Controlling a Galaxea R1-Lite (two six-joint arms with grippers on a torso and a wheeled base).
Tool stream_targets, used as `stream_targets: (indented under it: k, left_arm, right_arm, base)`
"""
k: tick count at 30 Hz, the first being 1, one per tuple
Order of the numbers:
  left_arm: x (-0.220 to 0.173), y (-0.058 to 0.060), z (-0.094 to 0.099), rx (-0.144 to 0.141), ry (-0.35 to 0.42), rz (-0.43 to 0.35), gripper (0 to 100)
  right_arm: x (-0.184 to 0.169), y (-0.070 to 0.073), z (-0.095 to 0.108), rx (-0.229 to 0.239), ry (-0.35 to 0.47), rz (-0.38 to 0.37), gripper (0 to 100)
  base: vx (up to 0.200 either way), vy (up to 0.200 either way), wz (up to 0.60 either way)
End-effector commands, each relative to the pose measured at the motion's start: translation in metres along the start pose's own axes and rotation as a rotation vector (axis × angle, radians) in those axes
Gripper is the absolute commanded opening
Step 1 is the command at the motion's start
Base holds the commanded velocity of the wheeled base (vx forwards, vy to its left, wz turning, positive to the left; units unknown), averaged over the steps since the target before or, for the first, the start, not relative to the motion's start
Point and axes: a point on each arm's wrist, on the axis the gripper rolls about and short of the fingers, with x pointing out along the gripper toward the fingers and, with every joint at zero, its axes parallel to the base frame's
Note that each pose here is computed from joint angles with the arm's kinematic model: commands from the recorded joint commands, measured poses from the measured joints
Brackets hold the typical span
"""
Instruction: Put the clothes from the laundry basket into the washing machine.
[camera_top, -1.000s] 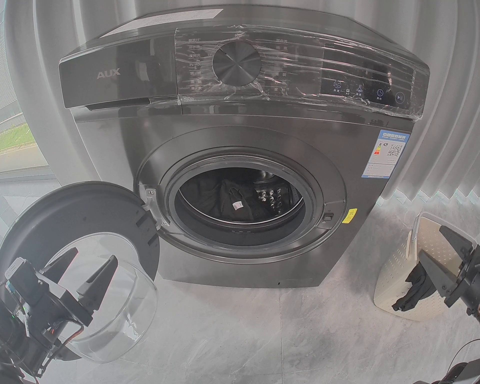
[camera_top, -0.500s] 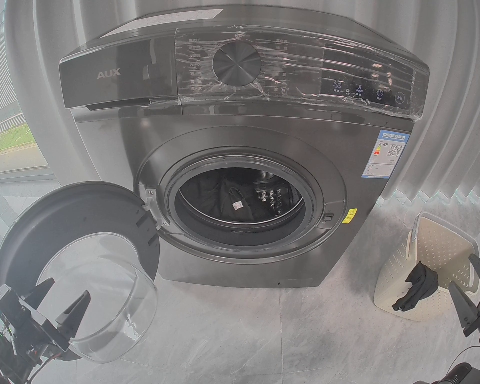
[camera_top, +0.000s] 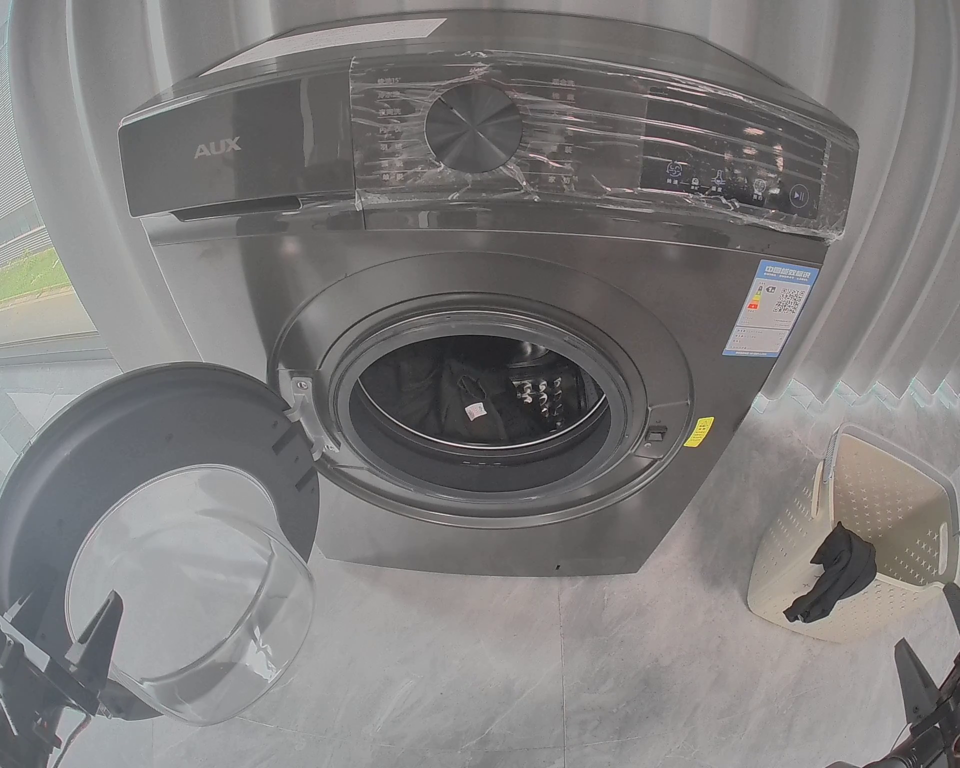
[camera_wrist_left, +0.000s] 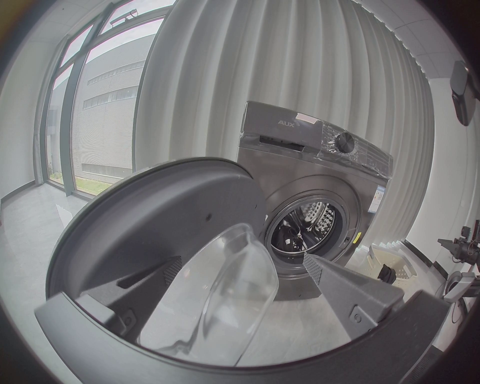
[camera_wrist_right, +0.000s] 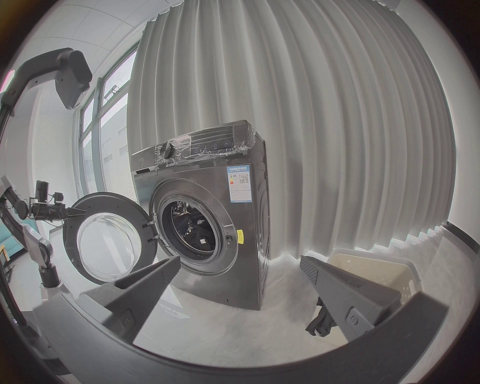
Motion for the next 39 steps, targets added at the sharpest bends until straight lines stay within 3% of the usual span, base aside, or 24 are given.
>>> stream_targets:
  k: [1,8,24,29,34,37,38,39]
  left_arm:
    - [-0.018,0.006,-0.011,-0.002,-0.039,0.037,100]
    - [-0.034,0.008,-0.025,-0.005,-0.042,0.020,100]
    - [-0.046,0.008,-0.038,0.000,-0.046,0.007,100]
    - [-0.046,0.009,-0.044,0.009,0.006,0.015,100]
    - [-0.046,0.010,-0.045,-0.021,0.016,0.037,100]
    - [-0.046,0.010,-0.045,-0.012,0.004,0.104,100]
    - [-0.050,0.008,-0.047,0.012,-0.045,0.139,100]
    - [-0.053,0.008,-0.047,0.021,-0.072,0.126,100]
  right_arm:
    - [-0.012,0.003,-0.012,-0.015,-0.065,-0.035,100]
    - [-0.012,0.001,-0.016,-0.005,-0.026,-0.106,100]
    - [-0.012,0.001,-0.017,-0.017,-0.016,-0.117,100]
    - [-0.013,-0.002,-0.027,-0.006,0.081,-0.254,100]
    - [-0.013,-0.003,-0.029,-0.014,0.103,-0.263,100]
    - [-0.013,-0.003,-0.030,-0.026,0.107,-0.256,100]
    - [-0.013,-0.002,-0.030,-0.035,0.108,-0.249,100]
    - [-0.013,-0.002,-0.030,-0.035,0.108,-0.248,100]
  base:
    - [0.000,0.000,0.00]
    - [0.000,0.000,0.00]
    - [0.000,0.000,0.00]
    - [0.000,0.000,0.00]
    - [0.000,0.000,0.00]
    - [0.000,0.000,0.00]
    - [0.000,0.000,0.00]
    - [0.000,0.000,0.00]
